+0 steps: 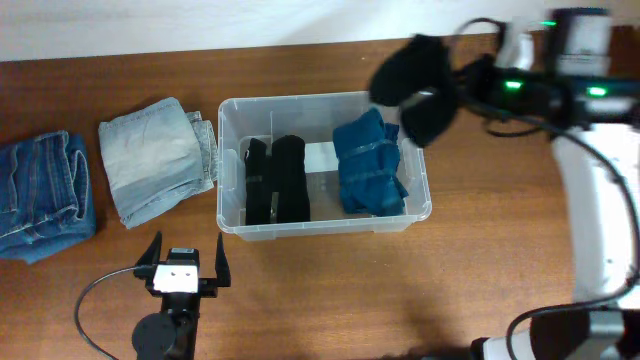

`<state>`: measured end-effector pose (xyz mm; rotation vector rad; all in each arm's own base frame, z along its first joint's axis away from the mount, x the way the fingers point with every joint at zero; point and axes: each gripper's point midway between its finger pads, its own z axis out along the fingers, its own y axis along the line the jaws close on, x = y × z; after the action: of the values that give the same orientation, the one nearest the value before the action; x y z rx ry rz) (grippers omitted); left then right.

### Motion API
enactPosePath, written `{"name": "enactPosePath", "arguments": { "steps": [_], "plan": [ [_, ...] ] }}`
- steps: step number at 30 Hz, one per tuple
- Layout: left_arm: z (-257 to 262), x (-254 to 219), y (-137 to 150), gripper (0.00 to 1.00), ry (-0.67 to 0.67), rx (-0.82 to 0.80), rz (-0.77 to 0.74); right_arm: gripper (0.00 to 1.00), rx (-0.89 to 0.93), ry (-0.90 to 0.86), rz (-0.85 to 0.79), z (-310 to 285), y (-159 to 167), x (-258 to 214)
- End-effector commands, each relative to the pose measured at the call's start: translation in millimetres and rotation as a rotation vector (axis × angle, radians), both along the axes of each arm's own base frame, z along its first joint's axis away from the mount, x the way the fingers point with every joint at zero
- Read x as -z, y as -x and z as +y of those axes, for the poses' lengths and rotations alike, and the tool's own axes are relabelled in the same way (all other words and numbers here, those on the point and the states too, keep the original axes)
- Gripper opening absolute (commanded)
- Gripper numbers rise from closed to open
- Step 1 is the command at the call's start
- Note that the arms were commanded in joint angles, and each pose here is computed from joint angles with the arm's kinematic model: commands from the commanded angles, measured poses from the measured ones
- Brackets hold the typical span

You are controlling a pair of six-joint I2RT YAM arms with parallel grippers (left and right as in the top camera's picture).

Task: Pack container
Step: 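Lift the black sock bundle and carry it into the box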

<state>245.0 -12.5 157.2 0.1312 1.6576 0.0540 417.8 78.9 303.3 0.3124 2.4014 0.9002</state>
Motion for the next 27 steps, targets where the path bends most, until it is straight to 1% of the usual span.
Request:
{"name": "enactPosePath", "arguments": {
  "steps": [1,4,9,12,17,21,27],
  "plan": [
    [-0.4,0.5,0.0,1.0,-0.009,0.006,-0.006,0.11,0.083,0.034,0.068,28.8,-9.0,15.3],
    [-0.4,0.5,0.0,1.0,-0.009,0.006,-0.006,0.11,0.14,0.042,0.111,54.4,-12.2,26.2],
    [-0.5,0.4,0.1,1.0,-0.009,0.006,-0.006,0.11,0.162,0.063,0.152,96.8,-16.4,49.0],
    [-0.4,0.5,0.0,1.0,-0.009,0.006,-0.006,0.07,0.186,0.062,0.208,116.6,-18.0,70.2],
    [-0.3,0.4,0.0,1.0,-0.009,0.005,-0.006,0.04,0.231,0.054,0.321,135.3,-19.5,108.2],
    [-0.4,0.5,0.0,1.0,-0.009,0.006,-0.006,0.04,0.217,0.079,0.381,144.5,-19.3,137.1],
    [-0.4,0.5,0.0,1.0,-0.009,0.006,-0.006,0.04,0.184,0.097,0.431,158.3,-13.0,158.8]
  ]
}}
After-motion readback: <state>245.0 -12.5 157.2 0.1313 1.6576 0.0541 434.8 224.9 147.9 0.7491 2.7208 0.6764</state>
